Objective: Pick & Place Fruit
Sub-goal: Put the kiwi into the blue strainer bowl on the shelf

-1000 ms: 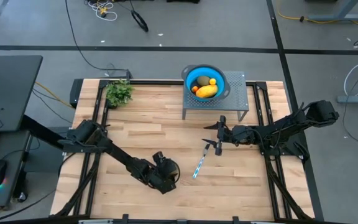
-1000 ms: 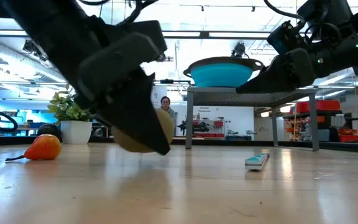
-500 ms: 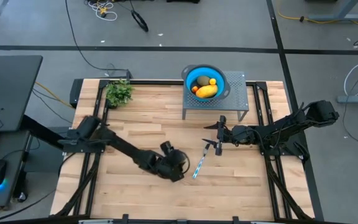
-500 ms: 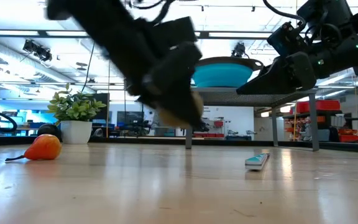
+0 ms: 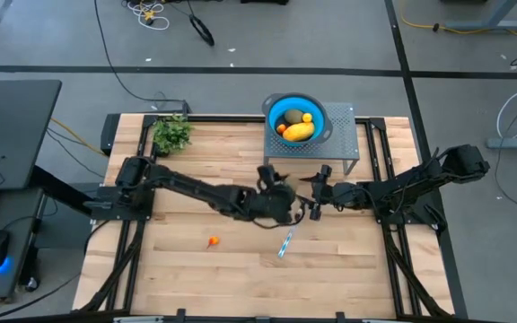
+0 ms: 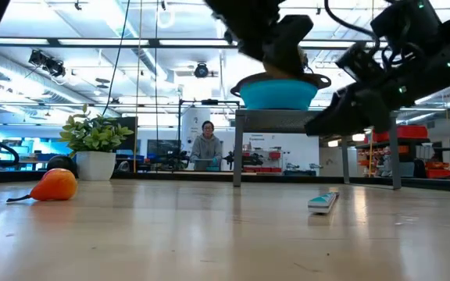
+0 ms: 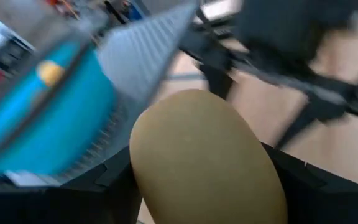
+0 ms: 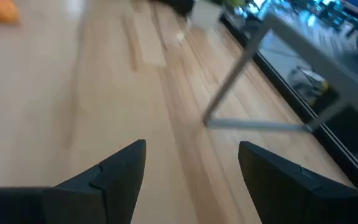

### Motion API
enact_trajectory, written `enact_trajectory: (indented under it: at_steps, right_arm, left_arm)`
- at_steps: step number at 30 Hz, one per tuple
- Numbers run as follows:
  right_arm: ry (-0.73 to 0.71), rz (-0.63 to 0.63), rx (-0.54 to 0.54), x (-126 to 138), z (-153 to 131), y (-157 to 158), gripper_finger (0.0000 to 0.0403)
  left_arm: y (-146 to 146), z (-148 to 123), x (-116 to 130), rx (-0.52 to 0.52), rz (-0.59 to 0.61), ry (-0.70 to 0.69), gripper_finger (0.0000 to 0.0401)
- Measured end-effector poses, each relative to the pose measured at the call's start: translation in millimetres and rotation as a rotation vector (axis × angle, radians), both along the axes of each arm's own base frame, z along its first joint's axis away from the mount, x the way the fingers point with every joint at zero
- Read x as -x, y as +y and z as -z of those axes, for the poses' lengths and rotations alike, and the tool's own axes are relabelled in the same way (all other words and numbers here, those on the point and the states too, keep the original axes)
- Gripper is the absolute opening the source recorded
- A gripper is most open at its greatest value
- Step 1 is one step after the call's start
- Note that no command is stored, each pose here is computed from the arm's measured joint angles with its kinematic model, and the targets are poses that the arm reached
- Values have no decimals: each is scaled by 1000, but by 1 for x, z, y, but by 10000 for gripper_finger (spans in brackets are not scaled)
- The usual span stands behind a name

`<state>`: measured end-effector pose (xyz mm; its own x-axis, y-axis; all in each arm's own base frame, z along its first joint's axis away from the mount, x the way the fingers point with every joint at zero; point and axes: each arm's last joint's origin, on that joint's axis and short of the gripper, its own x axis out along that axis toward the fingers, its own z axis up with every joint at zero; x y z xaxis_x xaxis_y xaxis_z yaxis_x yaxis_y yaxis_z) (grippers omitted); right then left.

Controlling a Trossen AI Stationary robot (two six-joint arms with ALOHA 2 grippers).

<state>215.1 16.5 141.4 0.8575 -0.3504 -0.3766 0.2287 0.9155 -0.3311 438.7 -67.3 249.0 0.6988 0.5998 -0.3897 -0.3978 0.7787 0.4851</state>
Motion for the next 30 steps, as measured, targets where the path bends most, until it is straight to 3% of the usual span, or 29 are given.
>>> enact_trajectory:
  at_steps: [4,8,15,22,26,30]
  right_arm:
    - [62,81,46,4,5,-3,268]
    - [52,78,38,3,5,-3,268]
    - [12,45,33,1,1,-1,268]
    - [13,43,35,1,1,-1,268]
    - [14,29,25,1,1,-1,268]
    - [16,20,24,1,1,-1,268]
  left_arm:
    - [18,-18,-6,-108,-28,31,256]
    - [41,-30,-11,-187,-57,66,259]
    - [97,-51,-15,-230,-115,84,261]
    - [133,-87,-18,-158,-24,-40,266]
    - [147,-92,-17,-70,19,-110,269]
    - [158,-92,-16,-60,11,-112,266]
